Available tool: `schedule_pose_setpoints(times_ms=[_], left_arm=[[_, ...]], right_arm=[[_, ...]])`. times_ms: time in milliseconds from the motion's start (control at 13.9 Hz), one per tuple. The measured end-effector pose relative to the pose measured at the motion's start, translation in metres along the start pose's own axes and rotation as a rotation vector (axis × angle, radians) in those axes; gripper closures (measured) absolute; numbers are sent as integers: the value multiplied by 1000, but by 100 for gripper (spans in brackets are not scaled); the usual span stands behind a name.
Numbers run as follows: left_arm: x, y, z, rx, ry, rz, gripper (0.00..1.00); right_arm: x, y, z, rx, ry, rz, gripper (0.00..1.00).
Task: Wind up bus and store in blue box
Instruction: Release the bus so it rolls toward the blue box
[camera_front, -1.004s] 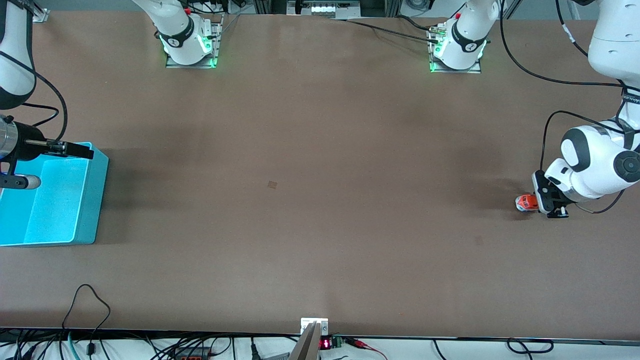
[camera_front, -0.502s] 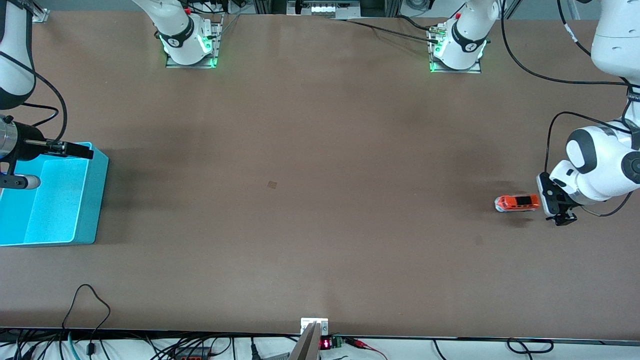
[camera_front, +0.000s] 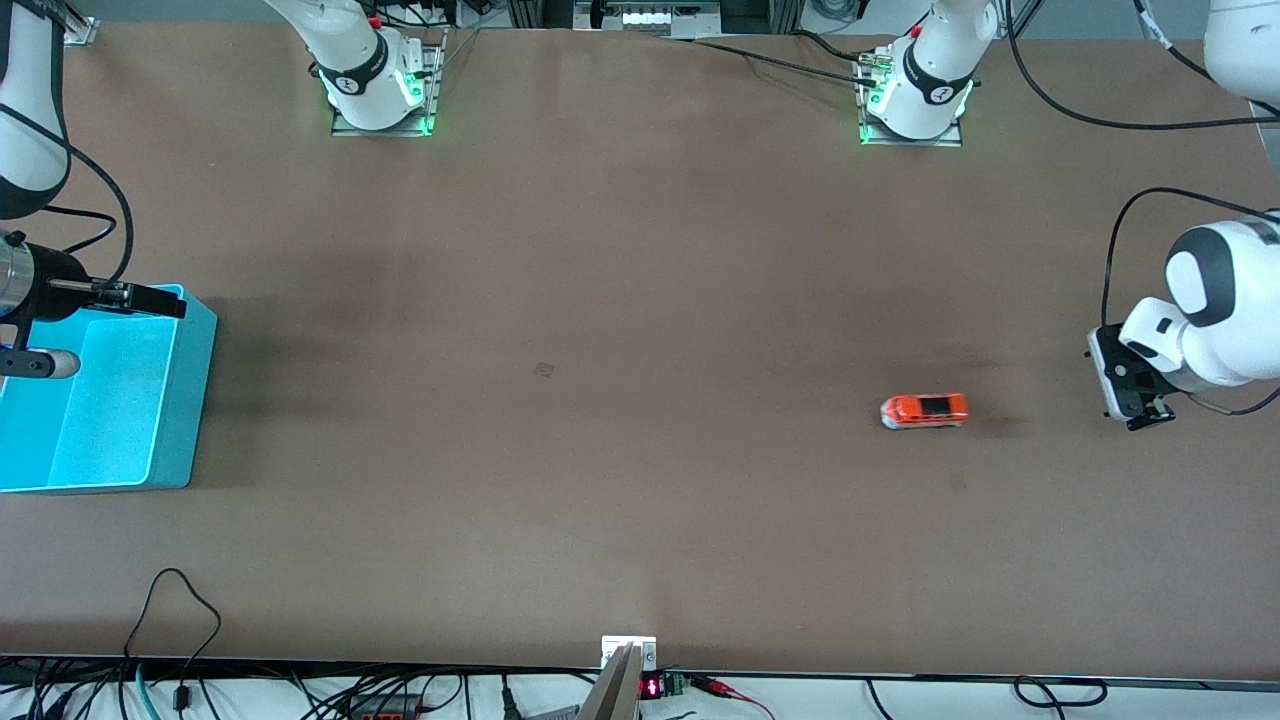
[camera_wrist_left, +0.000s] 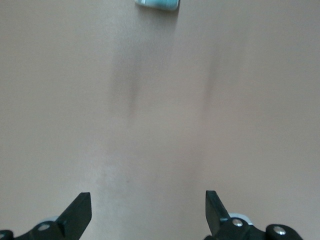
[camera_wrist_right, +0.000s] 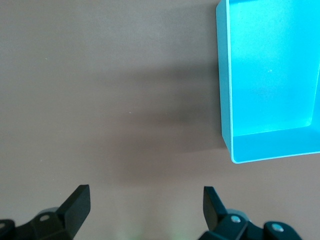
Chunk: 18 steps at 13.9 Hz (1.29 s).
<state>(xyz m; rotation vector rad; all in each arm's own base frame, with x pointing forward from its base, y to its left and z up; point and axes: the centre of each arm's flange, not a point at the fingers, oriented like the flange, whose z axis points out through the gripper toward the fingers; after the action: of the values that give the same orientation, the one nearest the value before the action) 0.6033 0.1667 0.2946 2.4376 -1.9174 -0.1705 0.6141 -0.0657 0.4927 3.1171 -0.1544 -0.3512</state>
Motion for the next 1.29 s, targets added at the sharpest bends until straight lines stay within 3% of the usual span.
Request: schedule_pose_setpoints(times_ms=[574,861,1291], left_arm=[[48,49,-140,-7,-19,-257,0],[67,66,-215,-32,-41,-474,0],[97,74,-243,-23,-49,-755,0]], right_arm=[[0,1,1,0,-2,0,0],[0,1,1,0,-2,0,0],[1,4,2,1,-5,-5,0]])
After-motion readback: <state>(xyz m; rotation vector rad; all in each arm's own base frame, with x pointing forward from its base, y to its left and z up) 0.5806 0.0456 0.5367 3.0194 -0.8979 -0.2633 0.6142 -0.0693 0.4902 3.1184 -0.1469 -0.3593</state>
